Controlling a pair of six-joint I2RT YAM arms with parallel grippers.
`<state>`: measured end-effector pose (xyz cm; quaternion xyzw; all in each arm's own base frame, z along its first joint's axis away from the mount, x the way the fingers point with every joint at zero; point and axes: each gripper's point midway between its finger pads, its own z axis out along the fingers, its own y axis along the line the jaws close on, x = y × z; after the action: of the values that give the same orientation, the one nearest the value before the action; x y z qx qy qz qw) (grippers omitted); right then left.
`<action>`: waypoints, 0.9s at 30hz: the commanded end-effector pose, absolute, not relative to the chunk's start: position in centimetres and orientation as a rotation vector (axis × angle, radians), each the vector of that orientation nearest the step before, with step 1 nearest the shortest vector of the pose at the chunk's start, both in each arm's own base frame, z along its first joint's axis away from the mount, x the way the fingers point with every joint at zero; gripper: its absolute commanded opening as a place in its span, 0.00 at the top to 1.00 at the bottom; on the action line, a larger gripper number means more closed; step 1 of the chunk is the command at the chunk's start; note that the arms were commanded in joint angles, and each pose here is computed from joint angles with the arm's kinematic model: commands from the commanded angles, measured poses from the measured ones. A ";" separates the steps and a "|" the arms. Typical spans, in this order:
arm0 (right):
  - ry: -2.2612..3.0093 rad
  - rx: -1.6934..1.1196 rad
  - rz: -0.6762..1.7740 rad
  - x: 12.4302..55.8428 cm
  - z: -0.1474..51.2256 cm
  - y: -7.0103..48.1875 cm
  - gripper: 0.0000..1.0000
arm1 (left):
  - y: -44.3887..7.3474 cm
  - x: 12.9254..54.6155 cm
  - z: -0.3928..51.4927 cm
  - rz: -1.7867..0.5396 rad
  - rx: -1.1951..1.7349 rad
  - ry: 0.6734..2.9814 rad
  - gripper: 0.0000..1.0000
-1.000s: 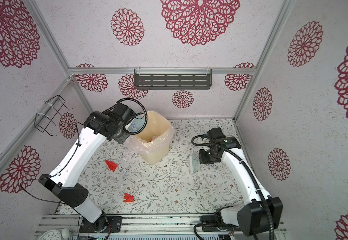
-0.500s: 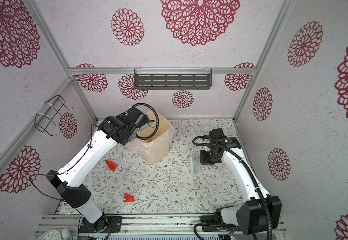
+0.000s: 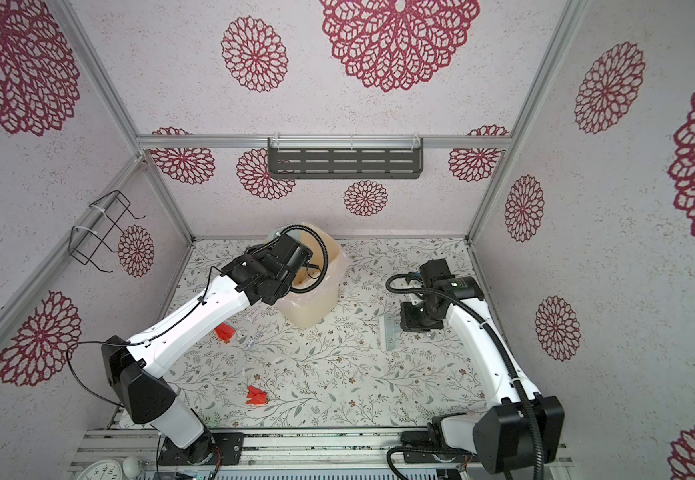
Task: Sweep away the paper scraps from the table
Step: 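Tip the dustpan over the beige bin with the left gripper to empty it, then lower the empty dustpan beside the remaining blue-pink scrap with the left gripper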
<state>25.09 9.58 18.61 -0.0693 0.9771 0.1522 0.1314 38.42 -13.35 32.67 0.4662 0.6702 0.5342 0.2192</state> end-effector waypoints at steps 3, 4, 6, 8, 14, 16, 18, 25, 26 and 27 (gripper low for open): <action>2.807 -0.224 0.467 24.6 19.4 9.7 1.00 | -13.1 38.1 35.3 1.479 1.194 1.818 1.00; 2.807 -0.222 0.468 24.7 19.5 9.7 1.00 | -13.1 38.1 35.2 1.474 1.193 1.819 1.00; 2.804 -0.222 0.469 24.7 19.5 9.7 1.00 | -13.1 38.1 35.5 1.465 1.181 1.820 1.00; 2.805 -0.221 0.468 24.6 19.5 9.7 1.00 | -13.1 38.0 35.8 1.453 1.164 1.820 1.00; 2.800 -0.214 0.466 24.6 19.8 9.6 1.00 | -13.9 37.5 37.5 1.340 1.074 1.836 1.00; 2.793 -0.215 0.461 24.7 20.1 9.6 1.00 | -14.6 37.1 38.1 1.290 1.058 1.836 1.00; 2.785 -0.213 0.453 24.8 20.5 9.5 1.00 | -15.6 36.7 38.5 1.236 1.044 1.838 1.00; 2.759 -0.204 0.376 25.2 22.0 8.5 1.00 | -20.4 34.6 39.8 0.975 1.036 1.838 1.00; 2.751 -0.196 0.362 25.3 22.3 8.2 1.00 | -21.1 34.3 39.8 0.934 1.038 1.842 1.00; 2.739 -0.189 0.348 25.4 22.7 8.0 1.00 | -21.8 34.0 39.7 0.897 1.041 1.848 1.00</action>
<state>25.59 9.05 20.62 -0.0662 0.9753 0.1421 0.1554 34.81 -19.79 41.19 0.4035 0.7135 0.4048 0.4053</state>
